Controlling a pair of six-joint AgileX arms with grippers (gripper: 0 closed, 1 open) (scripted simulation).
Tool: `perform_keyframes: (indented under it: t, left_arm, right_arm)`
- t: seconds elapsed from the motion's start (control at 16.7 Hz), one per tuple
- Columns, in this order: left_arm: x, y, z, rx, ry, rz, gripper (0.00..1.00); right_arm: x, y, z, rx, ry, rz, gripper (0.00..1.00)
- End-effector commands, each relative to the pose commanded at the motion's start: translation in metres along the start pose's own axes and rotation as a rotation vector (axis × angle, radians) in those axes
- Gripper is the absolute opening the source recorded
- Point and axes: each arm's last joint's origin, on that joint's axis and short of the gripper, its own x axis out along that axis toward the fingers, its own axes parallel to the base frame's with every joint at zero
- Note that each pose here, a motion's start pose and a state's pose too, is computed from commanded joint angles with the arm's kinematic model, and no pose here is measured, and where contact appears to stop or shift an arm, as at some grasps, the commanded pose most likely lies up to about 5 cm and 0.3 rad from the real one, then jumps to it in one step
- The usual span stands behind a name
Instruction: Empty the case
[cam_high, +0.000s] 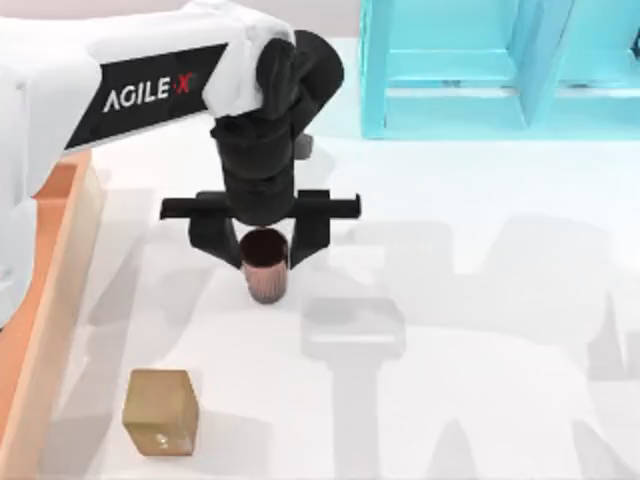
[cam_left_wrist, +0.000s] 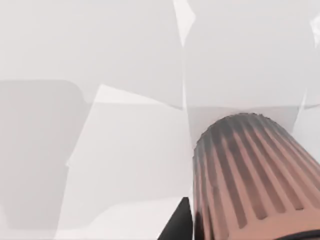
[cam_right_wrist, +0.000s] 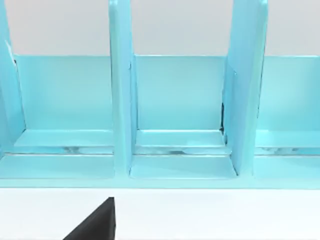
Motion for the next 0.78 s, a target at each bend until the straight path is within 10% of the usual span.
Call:
perform_keyframes:
  t: [0.48, 0.78]
  left_arm:
    - [0.0000, 0.0000, 0.0000, 0.000, 0.000, 0.000, 0.98]
    - [0.0000, 0.0000, 0.0000, 0.000, 0.000, 0.000, 1.00]
  right_arm:
    - [0.0000, 0.0000, 0.0000, 0.000, 0.000, 0.000, 1.00]
    - [0.0000, 0.0000, 0.0000, 0.000, 0.000, 0.000, 1.00]
